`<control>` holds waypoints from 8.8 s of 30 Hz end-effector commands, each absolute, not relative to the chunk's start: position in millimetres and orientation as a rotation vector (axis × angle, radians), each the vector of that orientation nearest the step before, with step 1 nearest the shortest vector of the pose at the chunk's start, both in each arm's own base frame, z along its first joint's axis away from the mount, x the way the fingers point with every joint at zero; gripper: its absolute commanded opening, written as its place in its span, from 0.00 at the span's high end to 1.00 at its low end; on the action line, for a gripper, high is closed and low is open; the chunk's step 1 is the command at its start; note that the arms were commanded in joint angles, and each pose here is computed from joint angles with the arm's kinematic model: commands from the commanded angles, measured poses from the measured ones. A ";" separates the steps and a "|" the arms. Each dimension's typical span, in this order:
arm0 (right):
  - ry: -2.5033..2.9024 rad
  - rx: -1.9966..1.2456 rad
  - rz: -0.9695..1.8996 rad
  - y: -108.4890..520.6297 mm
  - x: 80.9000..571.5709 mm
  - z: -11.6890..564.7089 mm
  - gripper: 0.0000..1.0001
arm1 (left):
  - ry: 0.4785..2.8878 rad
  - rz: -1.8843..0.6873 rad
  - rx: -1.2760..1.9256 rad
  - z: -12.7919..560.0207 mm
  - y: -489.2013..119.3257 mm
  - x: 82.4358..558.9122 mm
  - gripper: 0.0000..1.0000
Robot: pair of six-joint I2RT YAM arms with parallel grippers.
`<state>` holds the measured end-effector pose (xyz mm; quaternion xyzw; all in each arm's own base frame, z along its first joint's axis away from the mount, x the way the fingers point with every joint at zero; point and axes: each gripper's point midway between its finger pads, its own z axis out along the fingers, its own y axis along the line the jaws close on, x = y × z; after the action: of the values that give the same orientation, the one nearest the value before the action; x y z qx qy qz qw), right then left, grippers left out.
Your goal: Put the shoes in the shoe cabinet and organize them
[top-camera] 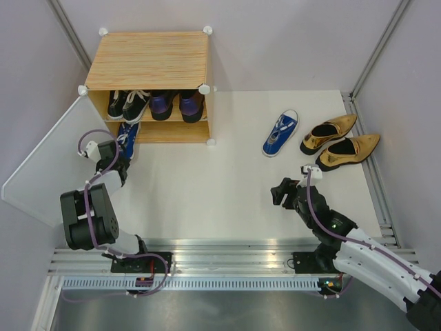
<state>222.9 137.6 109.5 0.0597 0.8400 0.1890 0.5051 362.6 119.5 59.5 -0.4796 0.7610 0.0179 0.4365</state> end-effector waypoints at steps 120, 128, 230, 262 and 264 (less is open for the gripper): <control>2.282 0.420 -0.045 117.4 465.6 66.4 0.59 | 1.740 -0.383 0.157 309.7 -116.9 268.5 0.38; 2.300 0.298 0.098 140.2 443.2 91.7 0.99 | 1.729 -0.395 0.149 313.4 -116.8 265.8 0.38; 1.968 0.074 0.452 141.3 227.9 163.1 0.15 | 2.387 -0.195 1.081 43.6 -265.4 246.4 0.95; 1.949 0.061 0.489 144.3 225.2 168.8 0.16 | 2.328 0.329 0.333 145.1 -76.5 326.2 0.98; 1.950 0.059 0.491 144.6 225.1 168.4 0.15 | 2.313 0.353 0.286 149.9 -69.1 339.0 0.98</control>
<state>223.1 142.8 163.0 0.0267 0.8268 0.1978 0.5259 310.9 -78.3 117.2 0.1510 0.9259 0.1155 0.3264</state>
